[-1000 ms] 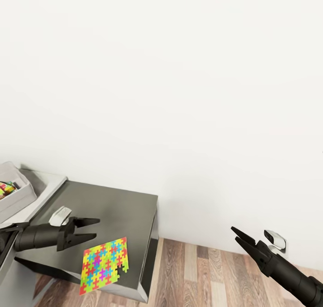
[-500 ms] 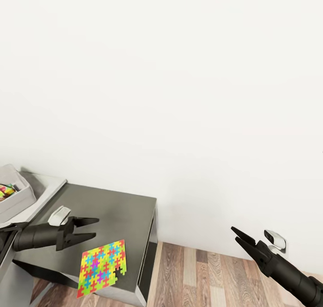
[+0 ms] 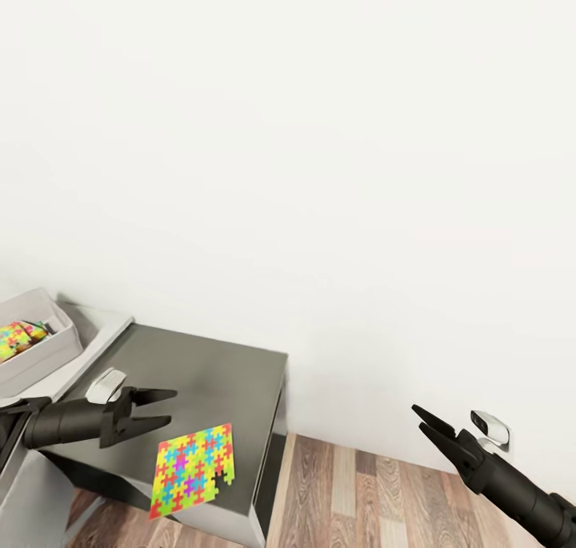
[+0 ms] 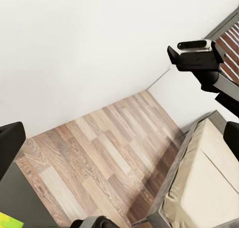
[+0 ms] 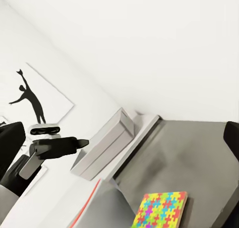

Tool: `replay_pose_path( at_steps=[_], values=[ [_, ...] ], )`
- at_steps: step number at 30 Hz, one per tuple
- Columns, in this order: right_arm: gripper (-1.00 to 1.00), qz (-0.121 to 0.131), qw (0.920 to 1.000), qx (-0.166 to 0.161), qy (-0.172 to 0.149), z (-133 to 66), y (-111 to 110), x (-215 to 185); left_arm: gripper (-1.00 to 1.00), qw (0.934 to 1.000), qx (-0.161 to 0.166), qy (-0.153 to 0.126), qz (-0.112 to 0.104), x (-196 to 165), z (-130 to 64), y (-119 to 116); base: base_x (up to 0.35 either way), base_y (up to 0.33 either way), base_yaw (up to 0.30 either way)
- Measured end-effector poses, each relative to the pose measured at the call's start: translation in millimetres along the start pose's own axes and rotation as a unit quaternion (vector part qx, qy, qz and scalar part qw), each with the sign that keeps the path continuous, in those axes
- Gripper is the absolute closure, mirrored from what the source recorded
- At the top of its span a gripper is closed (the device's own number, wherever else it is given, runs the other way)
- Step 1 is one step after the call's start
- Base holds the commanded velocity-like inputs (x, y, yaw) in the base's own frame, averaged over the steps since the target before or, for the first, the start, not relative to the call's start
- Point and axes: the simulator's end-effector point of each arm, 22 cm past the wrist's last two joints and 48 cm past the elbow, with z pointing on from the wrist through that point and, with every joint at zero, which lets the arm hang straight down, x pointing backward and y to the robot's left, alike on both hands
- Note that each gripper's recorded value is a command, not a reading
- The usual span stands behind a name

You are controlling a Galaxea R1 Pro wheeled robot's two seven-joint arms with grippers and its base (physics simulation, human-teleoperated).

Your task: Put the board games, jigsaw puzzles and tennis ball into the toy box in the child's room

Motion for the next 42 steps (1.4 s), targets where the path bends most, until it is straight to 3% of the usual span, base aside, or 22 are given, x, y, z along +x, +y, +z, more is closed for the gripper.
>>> replay_pose_path(
  at_steps=[42],
  values=[
    [-1.0,-0.021,0.9996,-0.015,-0.009,0.6,17.9,-12.0,-1.0,0.9997,-0.001,-0.009,0.024,-13.7,-6.7,-16.4,-0.026,-0.015,0.21]
  ],
)
